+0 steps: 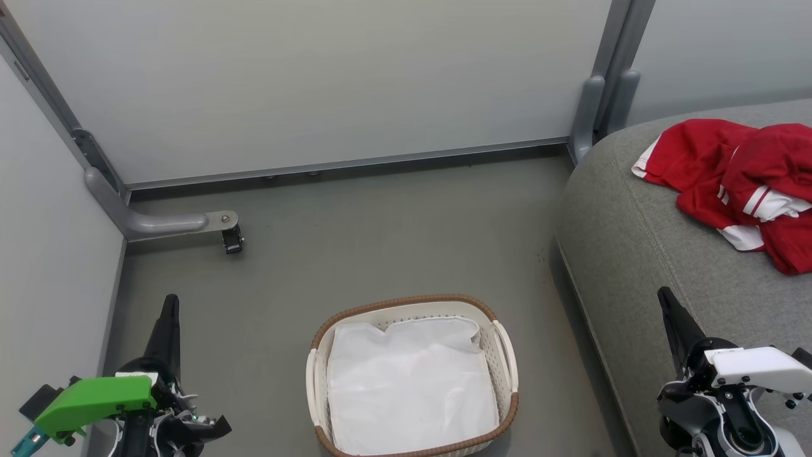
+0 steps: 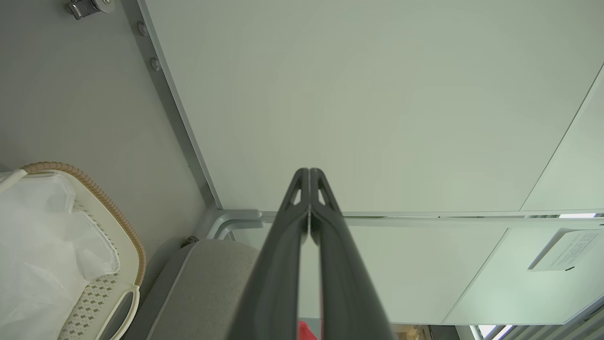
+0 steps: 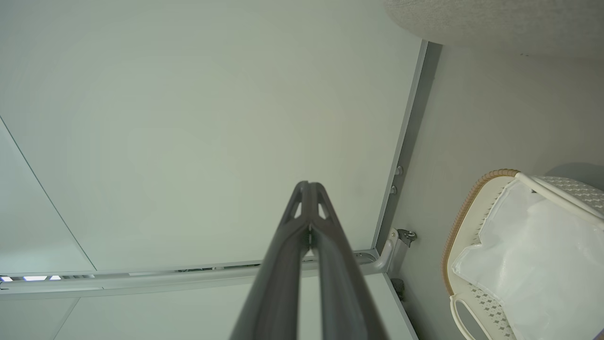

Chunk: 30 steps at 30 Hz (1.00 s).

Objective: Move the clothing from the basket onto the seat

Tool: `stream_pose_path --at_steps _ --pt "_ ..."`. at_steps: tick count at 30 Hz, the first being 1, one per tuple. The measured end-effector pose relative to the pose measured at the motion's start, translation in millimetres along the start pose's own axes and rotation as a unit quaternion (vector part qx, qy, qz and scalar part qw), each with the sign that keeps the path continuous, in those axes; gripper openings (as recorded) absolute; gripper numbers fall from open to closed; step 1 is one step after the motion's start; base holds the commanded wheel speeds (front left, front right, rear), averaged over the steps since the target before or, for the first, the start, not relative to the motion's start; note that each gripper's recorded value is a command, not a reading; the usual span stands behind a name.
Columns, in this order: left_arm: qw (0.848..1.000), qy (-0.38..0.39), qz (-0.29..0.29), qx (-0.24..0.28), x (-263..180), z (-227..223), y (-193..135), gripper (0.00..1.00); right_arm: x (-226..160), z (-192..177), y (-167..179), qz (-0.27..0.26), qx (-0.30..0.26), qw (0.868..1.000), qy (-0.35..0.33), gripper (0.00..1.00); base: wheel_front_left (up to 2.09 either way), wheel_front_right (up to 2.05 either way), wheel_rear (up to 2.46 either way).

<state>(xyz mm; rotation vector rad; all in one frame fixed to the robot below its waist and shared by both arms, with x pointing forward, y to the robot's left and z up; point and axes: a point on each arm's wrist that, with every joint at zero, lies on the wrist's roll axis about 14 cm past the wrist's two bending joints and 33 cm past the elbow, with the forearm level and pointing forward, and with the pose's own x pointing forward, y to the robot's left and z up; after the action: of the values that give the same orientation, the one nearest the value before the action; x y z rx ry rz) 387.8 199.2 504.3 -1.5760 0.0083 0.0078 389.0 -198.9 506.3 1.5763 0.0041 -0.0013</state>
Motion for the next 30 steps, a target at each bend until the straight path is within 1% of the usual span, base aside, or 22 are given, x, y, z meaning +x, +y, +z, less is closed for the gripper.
stream_pose_path --at_steps 30 --pt "1.000 0.000 0.000 0.000 0.0 0.0 0.0 0.00 0.0 0.0 0.0 0.000 0.000 1.000 0.000 0.00 0.00 0.00 0.00"
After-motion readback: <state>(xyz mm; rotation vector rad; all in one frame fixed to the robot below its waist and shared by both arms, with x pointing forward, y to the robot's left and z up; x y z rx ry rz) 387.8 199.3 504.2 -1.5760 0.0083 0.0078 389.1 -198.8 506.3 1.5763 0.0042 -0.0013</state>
